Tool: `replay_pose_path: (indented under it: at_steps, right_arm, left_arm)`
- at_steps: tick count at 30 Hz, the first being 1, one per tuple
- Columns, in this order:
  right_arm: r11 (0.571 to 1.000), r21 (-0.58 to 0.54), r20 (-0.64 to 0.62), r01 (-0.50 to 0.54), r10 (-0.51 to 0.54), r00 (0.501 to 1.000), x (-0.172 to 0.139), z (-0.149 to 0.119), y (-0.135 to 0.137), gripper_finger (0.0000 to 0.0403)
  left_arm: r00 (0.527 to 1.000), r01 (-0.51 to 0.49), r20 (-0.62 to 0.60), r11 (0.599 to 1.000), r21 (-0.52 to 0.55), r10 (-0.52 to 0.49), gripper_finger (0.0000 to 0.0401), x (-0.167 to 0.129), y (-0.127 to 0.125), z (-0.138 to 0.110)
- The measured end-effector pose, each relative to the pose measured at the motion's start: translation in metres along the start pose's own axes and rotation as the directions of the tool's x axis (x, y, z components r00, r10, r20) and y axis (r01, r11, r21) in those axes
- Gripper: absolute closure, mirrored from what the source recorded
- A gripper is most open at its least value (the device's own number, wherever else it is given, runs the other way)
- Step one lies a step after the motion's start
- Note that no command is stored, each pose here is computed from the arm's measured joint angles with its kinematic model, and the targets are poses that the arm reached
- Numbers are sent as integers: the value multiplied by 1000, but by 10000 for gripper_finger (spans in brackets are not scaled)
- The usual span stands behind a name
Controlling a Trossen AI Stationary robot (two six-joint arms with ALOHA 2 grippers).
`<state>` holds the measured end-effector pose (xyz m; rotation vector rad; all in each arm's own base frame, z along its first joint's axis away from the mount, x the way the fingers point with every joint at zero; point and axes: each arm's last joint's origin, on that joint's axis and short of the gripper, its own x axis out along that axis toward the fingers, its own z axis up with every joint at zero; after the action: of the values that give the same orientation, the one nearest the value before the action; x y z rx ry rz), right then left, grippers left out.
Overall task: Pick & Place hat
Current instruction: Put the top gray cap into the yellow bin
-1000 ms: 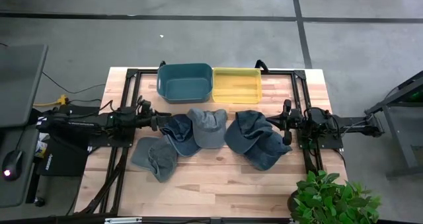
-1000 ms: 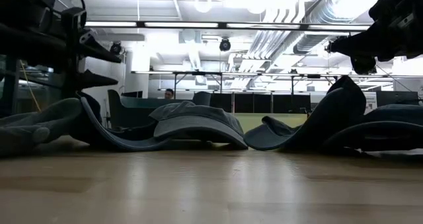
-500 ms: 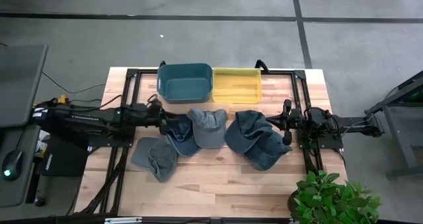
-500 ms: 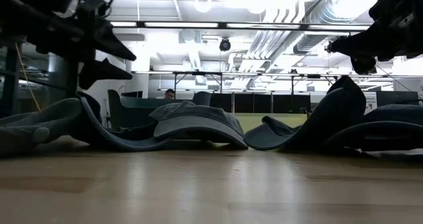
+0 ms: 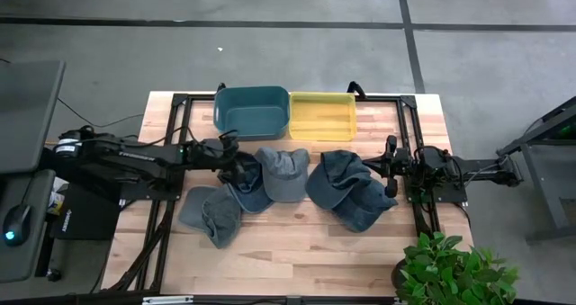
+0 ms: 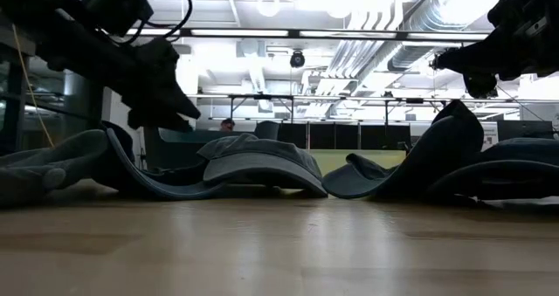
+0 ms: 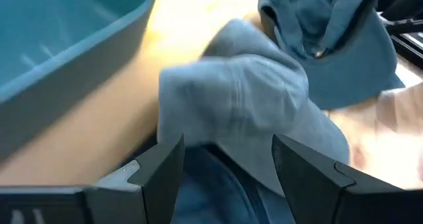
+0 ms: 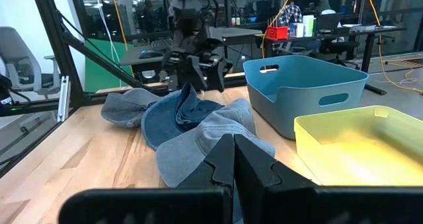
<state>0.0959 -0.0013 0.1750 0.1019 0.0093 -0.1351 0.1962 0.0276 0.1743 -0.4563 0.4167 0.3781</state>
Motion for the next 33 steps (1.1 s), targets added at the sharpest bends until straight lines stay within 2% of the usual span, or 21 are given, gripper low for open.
replay_pose_path:
  at_steps: [5,11,14,19,28,33]
  right_arm:
    - [1000,0,0,0,0,1000,0,0,0,402]
    - [1000,0,0,0,0,1000,0,0,0,402]
    - [1000,0,0,0,0,1000,0,0,0,402]
    - [1000,0,0,0,0,1000,0,0,0,402]
    - [1000,0,0,0,0,1000,0,0,0,402]
    - [1000,0,0,0,0,1000,0,0,0,402]
  left_arm:
    - [999,-24,36,991,129,20,174,6,2,2]
    - [999,-33,17,985,169,30,174,11,3,-1]
    - [997,-81,18,979,189,79,174,14,5,-4]
    - [988,-155,35,971,184,152,174,18,8,-6]
    - [994,-112,5,981,161,113,174,31,7,-12]
    - [988,-149,-4,975,167,152,174,36,10,-16]
